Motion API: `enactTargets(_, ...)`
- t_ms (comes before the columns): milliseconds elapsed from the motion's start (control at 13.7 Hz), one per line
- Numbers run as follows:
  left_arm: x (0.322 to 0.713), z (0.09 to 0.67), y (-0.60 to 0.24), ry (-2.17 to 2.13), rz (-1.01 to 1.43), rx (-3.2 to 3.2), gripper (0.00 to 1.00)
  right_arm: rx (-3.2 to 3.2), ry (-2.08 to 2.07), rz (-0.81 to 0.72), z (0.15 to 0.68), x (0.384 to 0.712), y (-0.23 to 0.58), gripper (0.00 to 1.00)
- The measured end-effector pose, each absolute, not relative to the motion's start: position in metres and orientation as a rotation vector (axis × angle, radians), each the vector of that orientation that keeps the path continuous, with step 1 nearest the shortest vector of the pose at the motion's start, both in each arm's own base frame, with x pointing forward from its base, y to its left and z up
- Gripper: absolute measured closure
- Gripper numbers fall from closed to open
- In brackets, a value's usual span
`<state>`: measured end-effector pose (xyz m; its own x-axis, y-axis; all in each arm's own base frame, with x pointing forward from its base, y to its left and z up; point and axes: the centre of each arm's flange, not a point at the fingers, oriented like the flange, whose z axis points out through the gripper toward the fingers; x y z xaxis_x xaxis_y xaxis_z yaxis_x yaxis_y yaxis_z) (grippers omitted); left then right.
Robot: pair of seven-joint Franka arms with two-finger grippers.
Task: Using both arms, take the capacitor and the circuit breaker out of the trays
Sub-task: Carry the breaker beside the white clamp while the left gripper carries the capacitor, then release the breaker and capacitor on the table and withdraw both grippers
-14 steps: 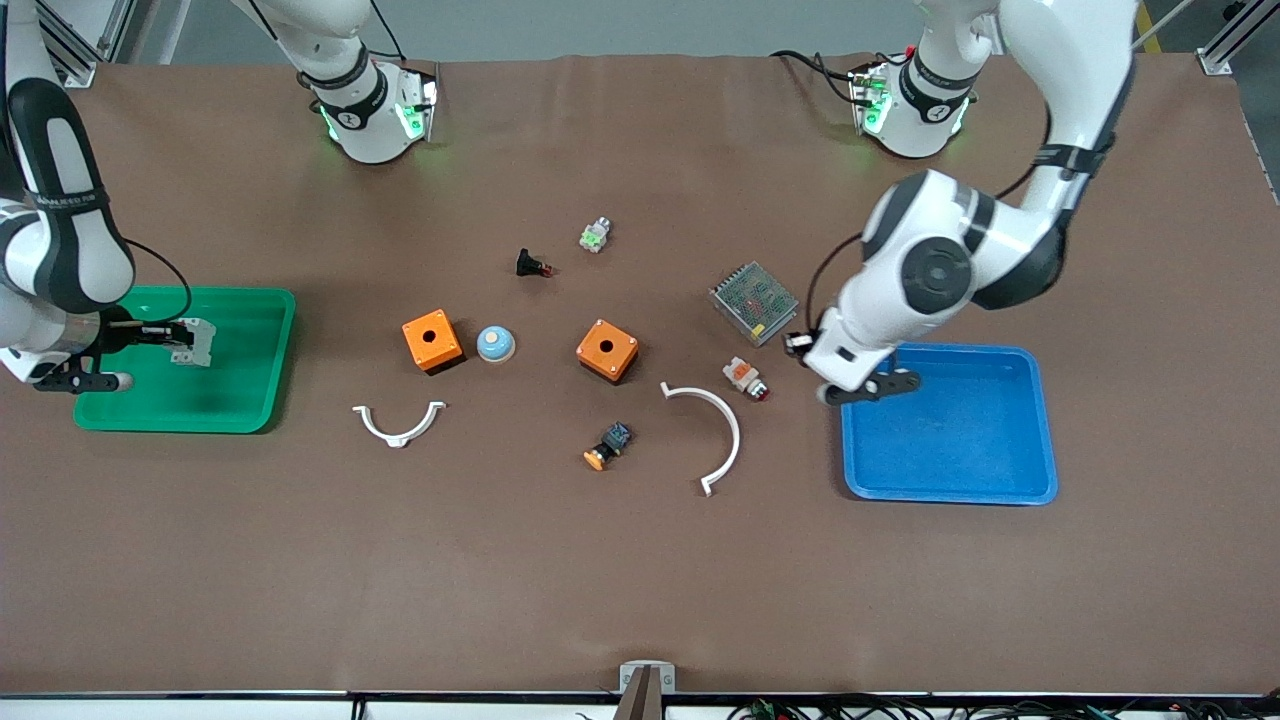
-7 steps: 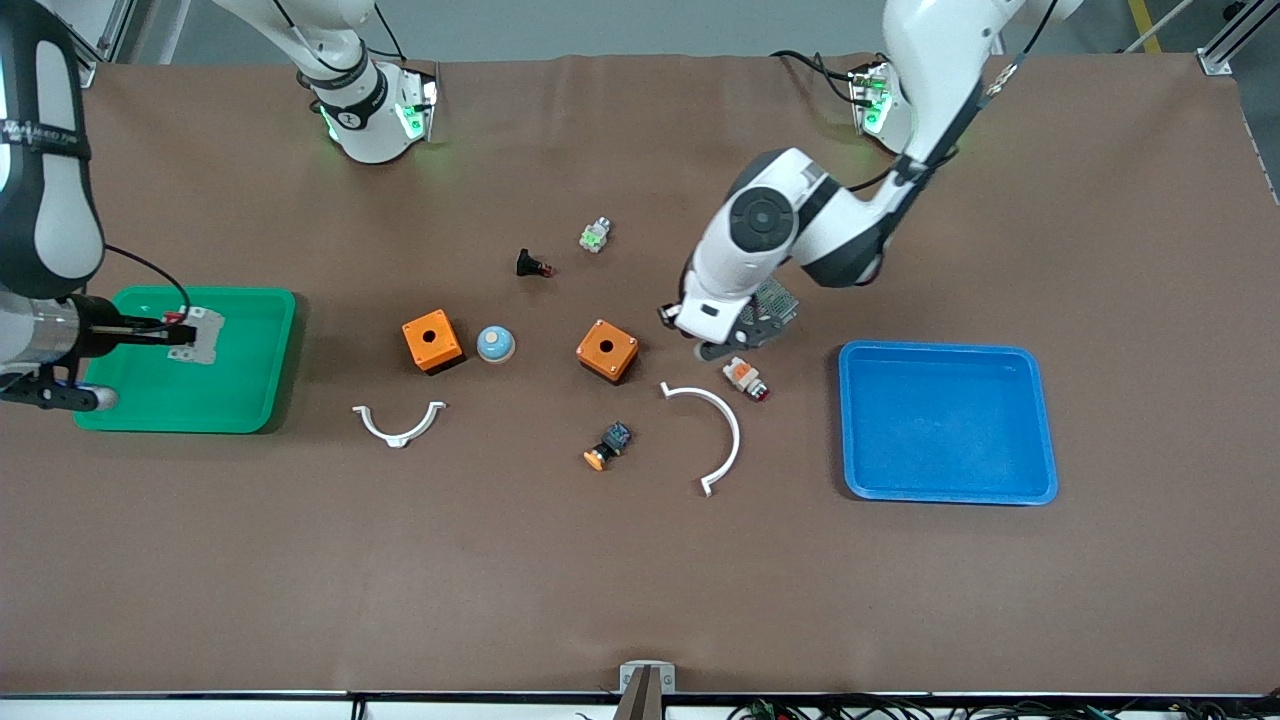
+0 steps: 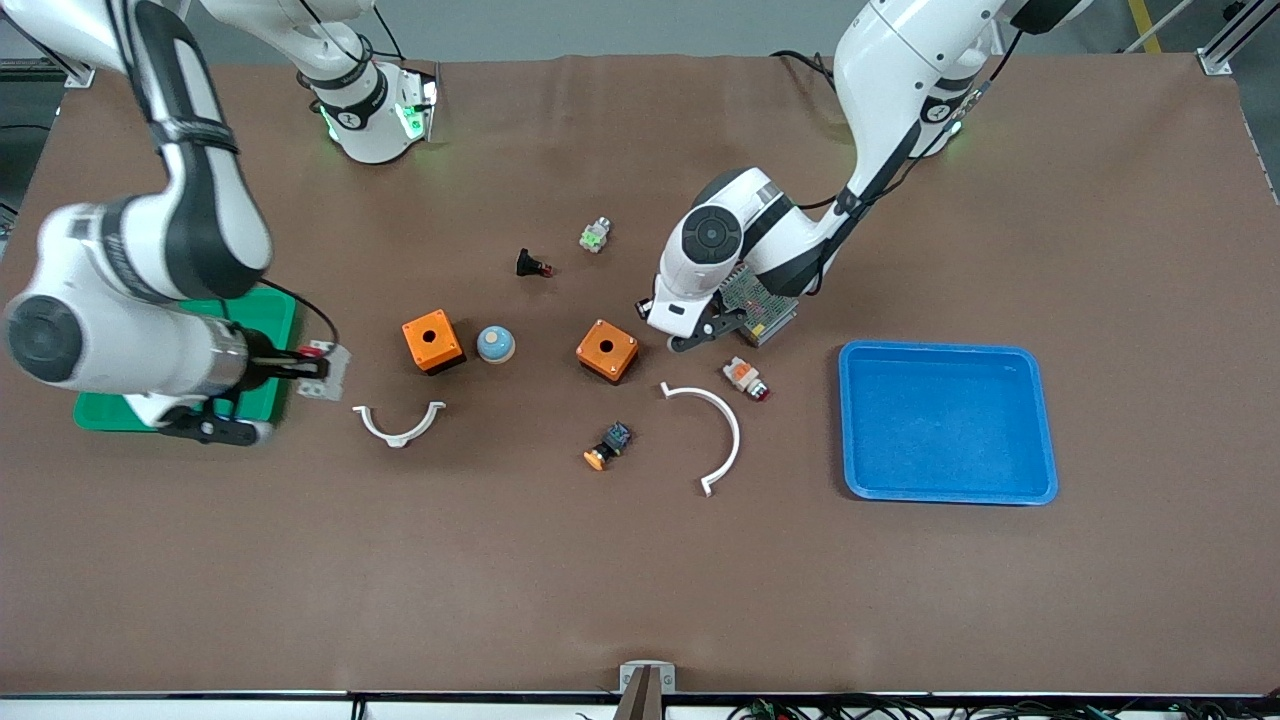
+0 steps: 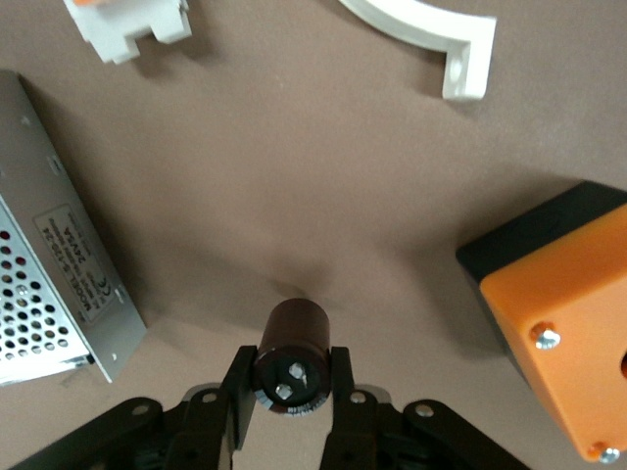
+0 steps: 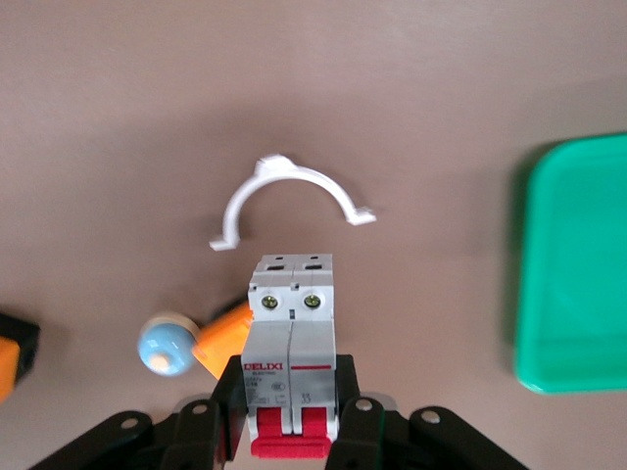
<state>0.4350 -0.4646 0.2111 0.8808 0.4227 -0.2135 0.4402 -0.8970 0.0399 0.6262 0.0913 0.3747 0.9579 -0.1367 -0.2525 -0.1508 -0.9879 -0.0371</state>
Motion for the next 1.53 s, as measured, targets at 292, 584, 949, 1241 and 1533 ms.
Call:
enactTargets(292,0.443,0.21,-0.458,0.67,-0.265,2.981,0.66,-3.025,0.237,0.387,0.319,0.632,0.15,0.6)
enactTargets(584,0.449,0.201,-0.449,0.673,-0.248,3.003,0.6,-3.013,0.255,0.373,0.286,0.633,0.175,0.6)
enactTargets(949,0.487,0.235,-0.432,0.688,-0.134,3.029,0.1,-2.99,0.254,0.422,0.234,0.628,0.2,0.6)
enactTargets(1241,0.556,0.364,-0.378,0.75,-0.009,3.087,0.0,-2.991,0.241,0.407,0.228,0.628,0.21,0.6)
enactTargets(1533,0.602,0.462,-0.286,0.587,0.063,3.14,0.0,-2.992,0.243,0.417,0.232,0.63,0.209,0.36)
